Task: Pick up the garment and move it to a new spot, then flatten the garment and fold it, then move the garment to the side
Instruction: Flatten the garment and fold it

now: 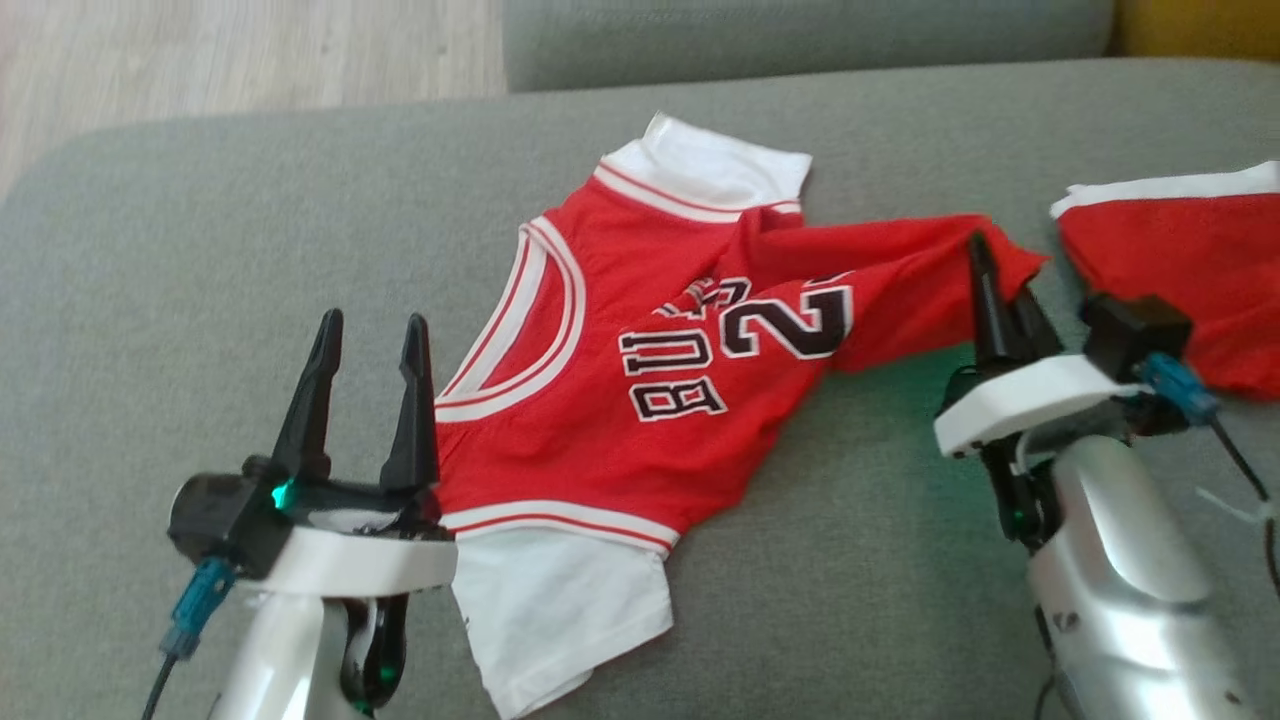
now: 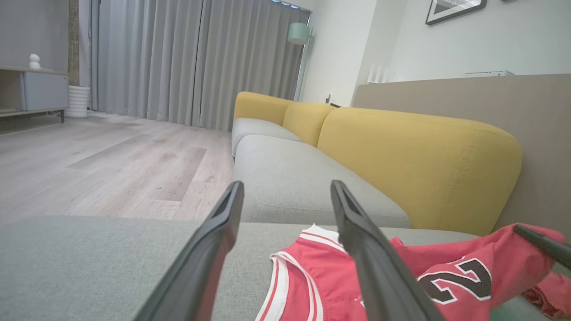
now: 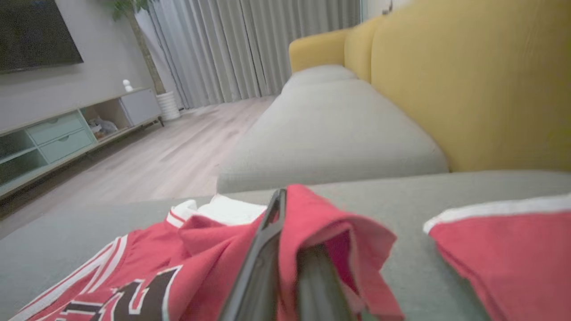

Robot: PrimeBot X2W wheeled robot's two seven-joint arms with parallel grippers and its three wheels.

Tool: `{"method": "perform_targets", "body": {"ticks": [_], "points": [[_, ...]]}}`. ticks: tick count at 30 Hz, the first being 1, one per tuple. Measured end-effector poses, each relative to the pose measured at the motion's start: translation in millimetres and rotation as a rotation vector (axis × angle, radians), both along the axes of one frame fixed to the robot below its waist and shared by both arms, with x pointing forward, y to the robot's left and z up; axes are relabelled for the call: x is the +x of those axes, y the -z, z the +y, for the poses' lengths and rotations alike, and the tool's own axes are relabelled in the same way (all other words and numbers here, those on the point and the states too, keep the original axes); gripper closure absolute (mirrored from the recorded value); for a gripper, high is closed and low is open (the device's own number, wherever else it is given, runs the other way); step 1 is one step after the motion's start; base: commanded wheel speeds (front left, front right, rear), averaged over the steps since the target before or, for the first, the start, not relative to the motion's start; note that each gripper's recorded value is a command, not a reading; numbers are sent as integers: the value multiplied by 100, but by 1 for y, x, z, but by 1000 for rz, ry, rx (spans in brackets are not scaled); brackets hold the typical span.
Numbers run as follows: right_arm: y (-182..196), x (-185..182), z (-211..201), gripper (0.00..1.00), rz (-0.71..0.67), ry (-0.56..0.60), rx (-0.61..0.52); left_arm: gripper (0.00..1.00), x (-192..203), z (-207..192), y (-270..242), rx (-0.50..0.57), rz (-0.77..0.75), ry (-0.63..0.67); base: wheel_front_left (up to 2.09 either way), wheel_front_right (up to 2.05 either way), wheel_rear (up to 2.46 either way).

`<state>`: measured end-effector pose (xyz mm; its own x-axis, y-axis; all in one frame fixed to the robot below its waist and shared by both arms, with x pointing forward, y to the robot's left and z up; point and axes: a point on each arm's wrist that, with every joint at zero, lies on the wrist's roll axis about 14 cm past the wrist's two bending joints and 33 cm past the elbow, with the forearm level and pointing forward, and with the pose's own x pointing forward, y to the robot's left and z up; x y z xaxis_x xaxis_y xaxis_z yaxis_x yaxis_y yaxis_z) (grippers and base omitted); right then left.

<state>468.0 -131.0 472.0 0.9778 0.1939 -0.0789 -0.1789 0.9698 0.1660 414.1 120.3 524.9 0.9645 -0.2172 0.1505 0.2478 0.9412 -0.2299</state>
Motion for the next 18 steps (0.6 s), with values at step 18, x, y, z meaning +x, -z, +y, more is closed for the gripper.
{"method": "perform_targets", "body": {"ticks": [18], "points": [[-116, -66, -25, 100, -287, 16, -283, 0, -26, -18, -10, -21, -22, 42, 0, 0, 0]]}}
